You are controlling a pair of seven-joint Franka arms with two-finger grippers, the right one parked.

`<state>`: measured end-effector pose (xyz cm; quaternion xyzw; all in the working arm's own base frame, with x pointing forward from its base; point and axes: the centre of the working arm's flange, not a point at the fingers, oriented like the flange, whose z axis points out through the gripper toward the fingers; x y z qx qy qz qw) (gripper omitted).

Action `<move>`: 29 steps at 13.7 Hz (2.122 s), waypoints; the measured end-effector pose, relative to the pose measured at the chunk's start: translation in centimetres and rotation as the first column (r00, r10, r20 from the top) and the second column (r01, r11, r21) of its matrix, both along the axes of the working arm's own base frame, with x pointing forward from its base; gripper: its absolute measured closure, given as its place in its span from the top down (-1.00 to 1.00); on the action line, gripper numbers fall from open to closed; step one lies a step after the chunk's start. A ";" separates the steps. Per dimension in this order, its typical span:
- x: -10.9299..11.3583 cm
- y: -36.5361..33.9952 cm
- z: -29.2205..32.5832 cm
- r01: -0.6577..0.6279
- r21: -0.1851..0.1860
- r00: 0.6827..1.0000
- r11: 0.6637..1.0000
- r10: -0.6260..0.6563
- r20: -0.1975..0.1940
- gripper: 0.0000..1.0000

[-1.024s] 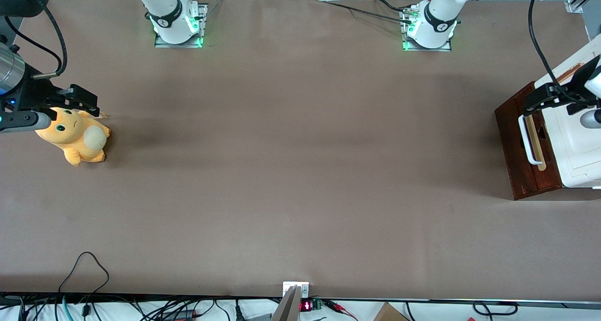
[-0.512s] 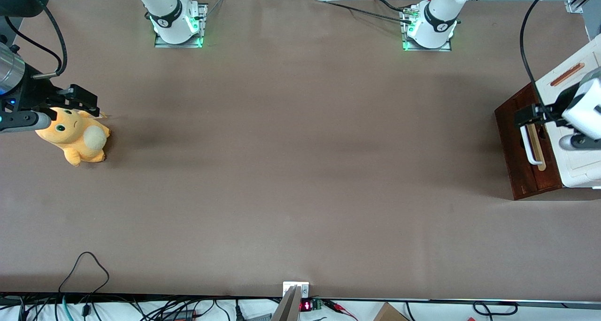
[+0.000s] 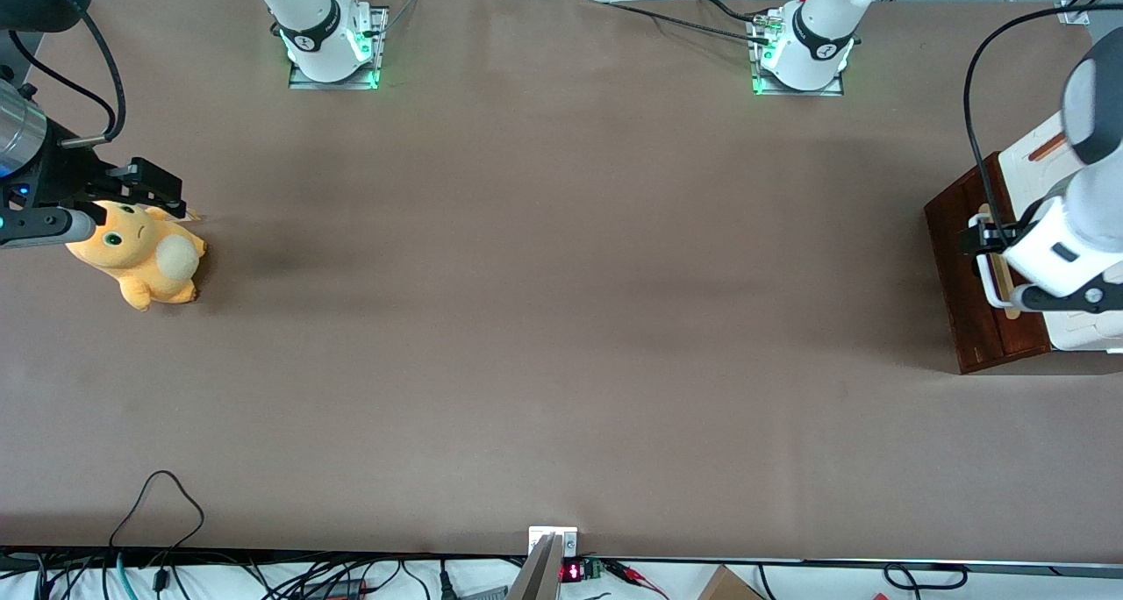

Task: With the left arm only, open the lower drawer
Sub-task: 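Move the left gripper down toward the white handle of the wooden drawer, then align the open left gripper around the white drawer handle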

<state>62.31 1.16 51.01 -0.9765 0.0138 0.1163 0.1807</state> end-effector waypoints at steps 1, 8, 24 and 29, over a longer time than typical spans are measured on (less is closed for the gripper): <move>0.0 -0.3 -1.1 0.010 0.052 1.000 0.999 -0.009 -0.022 1.00; -1.5 -0.3 -10.1 0.089 0.421 0.988 0.903 -0.026 -0.153 1.00; -1.4 -1.8 -27.9 0.156 0.824 0.988 0.544 -0.095 -0.124 1.00; -2.5 -2.4 -29.3 0.170 0.831 0.985 0.529 -0.108 -0.133 1.00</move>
